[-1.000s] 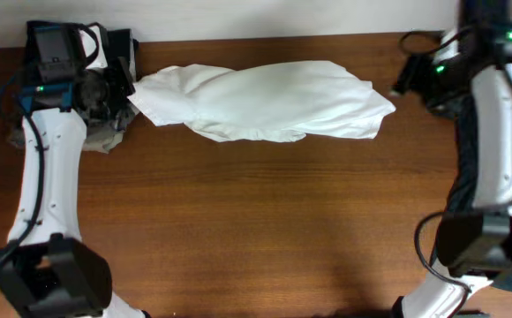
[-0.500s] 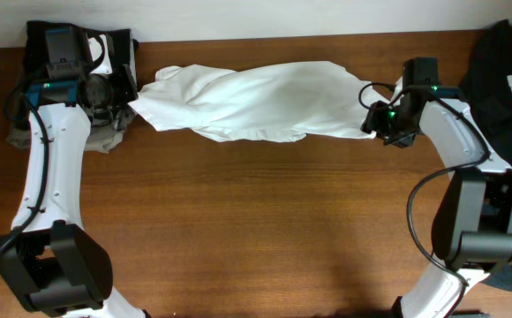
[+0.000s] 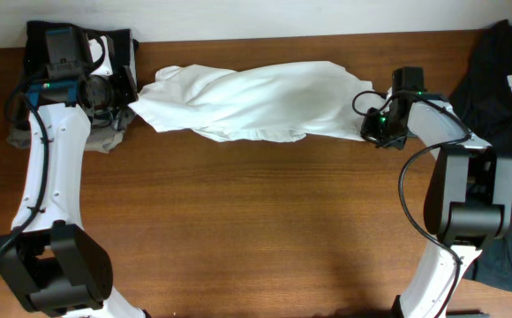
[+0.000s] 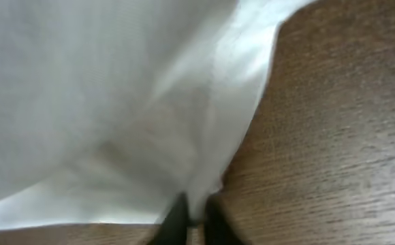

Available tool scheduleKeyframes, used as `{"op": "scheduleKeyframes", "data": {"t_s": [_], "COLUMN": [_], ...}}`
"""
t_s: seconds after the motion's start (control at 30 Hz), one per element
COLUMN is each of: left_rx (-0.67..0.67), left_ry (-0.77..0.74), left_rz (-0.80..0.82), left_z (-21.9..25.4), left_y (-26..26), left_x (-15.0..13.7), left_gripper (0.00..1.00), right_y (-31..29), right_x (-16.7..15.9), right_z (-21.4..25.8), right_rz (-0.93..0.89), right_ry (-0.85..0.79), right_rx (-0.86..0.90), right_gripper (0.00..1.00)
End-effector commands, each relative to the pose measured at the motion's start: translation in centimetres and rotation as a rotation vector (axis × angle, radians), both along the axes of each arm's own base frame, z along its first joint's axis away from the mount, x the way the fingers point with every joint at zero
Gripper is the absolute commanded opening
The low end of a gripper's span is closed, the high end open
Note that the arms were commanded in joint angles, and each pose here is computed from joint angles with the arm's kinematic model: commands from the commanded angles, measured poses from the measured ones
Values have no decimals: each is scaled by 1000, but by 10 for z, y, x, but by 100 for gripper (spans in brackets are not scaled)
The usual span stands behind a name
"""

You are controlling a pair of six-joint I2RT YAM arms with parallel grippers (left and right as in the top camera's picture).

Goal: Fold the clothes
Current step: 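Swing the held T-shirt up and lay it flat on the table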

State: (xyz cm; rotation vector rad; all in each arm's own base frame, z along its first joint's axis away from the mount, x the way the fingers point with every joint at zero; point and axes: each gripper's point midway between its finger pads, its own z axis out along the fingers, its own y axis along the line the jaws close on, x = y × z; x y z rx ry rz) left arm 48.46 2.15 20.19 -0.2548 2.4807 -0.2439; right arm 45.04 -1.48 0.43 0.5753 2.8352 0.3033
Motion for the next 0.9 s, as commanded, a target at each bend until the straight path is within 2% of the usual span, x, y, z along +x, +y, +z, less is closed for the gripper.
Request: {"op": "scheduleKeyframes", "data": {"t_s": [0.0,0.07,0.2,0.33,0.5,0.53,0.57,0.67,0.7,0.8,0.87], "left_rx": [28,33,42,87,124,121,111,148,169,216,242], "left_ry": [-13,-21,-94,-188,-336,-390,-500,-736,-775,-788,-714], "left_rz": [-32,-37,-43,-51,-88,-97,-95,28,73,144,160], "left_z": [3,9,50,108,182,200,234,307,319,325,309], "left_y": [0,-1,-6,-18,-47,-51,-53,-30,-21,-7,-4], "left_x": [2,-2,-17,-56,-134,-149,-178,-239,-250,-255,-229], "left_gripper": [0,1,0,1,1,1,0,0,1,0,1], "right_y": [0,-1,0,7,31,36,40,32,26,16,16], "right_x": [-1,3,1,-43,-124,-140,-160,-193,-197,-191,-165], "right_z": [3,33,137,233,325,345,369,427,438,446,426], "right_rz": [-8,-7,-43,-79,-87,-78,-81,-123,-145,-186,-183], "right_ry": [15,-16,-161,-301,-483,-545,-624,-809,-840,-844,-766], "right_rx": [-6,-9,-10,-1,16,27,45,28,5,-42,-49], "right_gripper": [4,4,4,4,4,4,4,4,4,4,4]}}
